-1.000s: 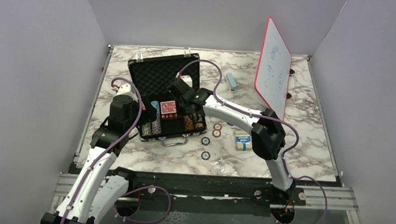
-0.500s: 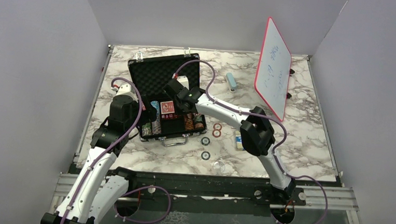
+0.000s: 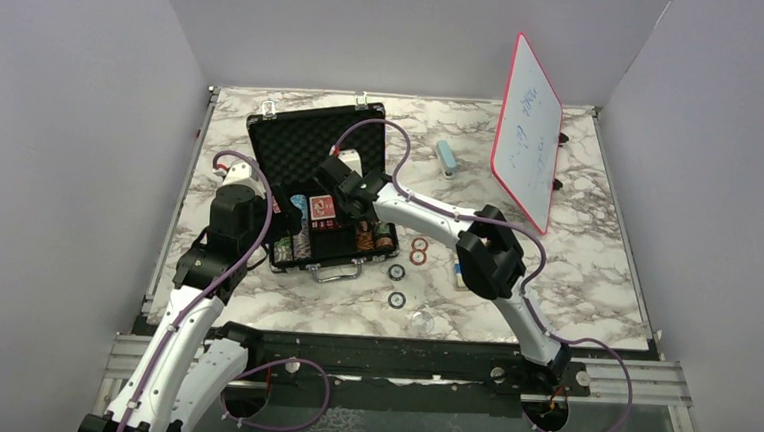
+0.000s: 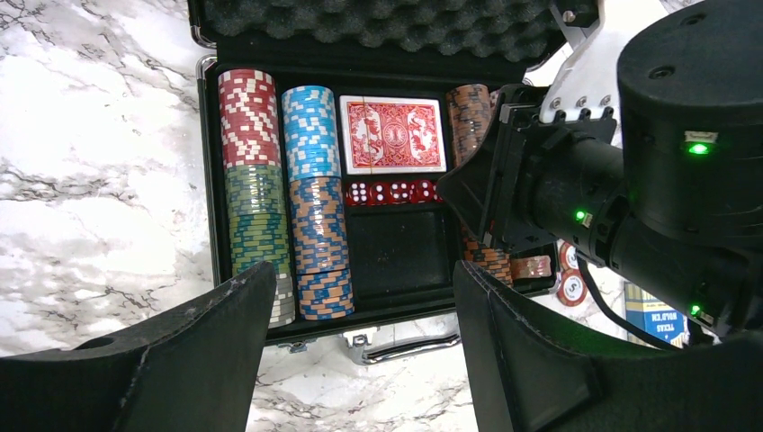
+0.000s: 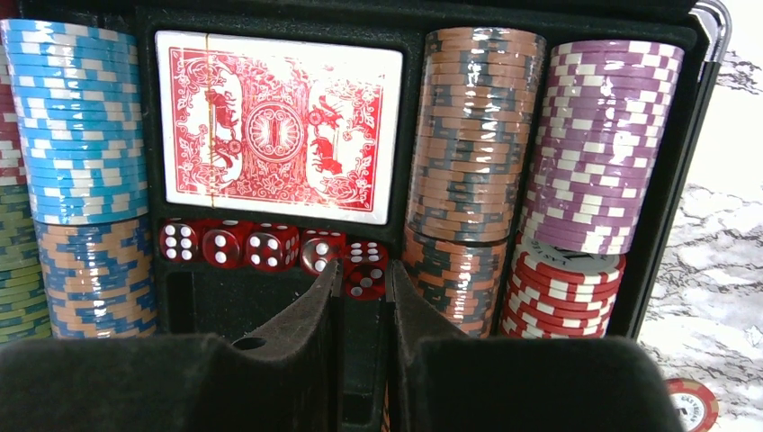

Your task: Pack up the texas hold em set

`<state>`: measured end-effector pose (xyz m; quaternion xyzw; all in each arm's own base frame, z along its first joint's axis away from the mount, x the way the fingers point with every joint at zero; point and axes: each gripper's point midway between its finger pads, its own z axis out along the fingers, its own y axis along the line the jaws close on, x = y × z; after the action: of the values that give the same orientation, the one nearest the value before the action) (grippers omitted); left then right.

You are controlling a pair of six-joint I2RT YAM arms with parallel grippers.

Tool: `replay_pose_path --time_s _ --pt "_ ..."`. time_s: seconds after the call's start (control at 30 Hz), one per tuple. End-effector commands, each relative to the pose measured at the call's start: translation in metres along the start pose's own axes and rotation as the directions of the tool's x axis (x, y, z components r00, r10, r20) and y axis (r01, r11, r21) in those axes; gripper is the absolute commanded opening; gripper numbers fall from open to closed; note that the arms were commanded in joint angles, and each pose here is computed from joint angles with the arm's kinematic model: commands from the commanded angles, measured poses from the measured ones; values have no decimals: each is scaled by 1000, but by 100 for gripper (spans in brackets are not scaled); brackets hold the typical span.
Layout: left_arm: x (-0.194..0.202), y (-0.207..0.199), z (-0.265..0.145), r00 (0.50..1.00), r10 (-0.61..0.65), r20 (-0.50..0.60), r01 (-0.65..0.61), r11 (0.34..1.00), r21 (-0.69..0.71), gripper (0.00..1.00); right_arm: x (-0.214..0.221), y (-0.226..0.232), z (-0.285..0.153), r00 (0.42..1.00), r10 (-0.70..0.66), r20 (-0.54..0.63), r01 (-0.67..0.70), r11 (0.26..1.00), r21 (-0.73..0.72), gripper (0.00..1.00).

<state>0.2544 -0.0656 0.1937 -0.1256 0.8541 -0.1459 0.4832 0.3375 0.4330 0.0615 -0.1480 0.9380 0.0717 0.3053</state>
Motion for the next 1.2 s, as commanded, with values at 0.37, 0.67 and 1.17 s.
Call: replay_pose_path --time_s 0.37,0.67,1.17 --pt "-1 -1 -3 1000 19 14 -19 1000 13 75 3 3 7 999 -42 -12 42 999 4 31" --pt "-2 -2 -4 1000 1 16 -1 1000 12 75 -26 5 -23 998 -13 54 14 1000 -19 36" --pt "-4 -10 -7 1000 -18 0 18 999 41 75 -33 6 -67 996 12 89 -1 992 -124 30"
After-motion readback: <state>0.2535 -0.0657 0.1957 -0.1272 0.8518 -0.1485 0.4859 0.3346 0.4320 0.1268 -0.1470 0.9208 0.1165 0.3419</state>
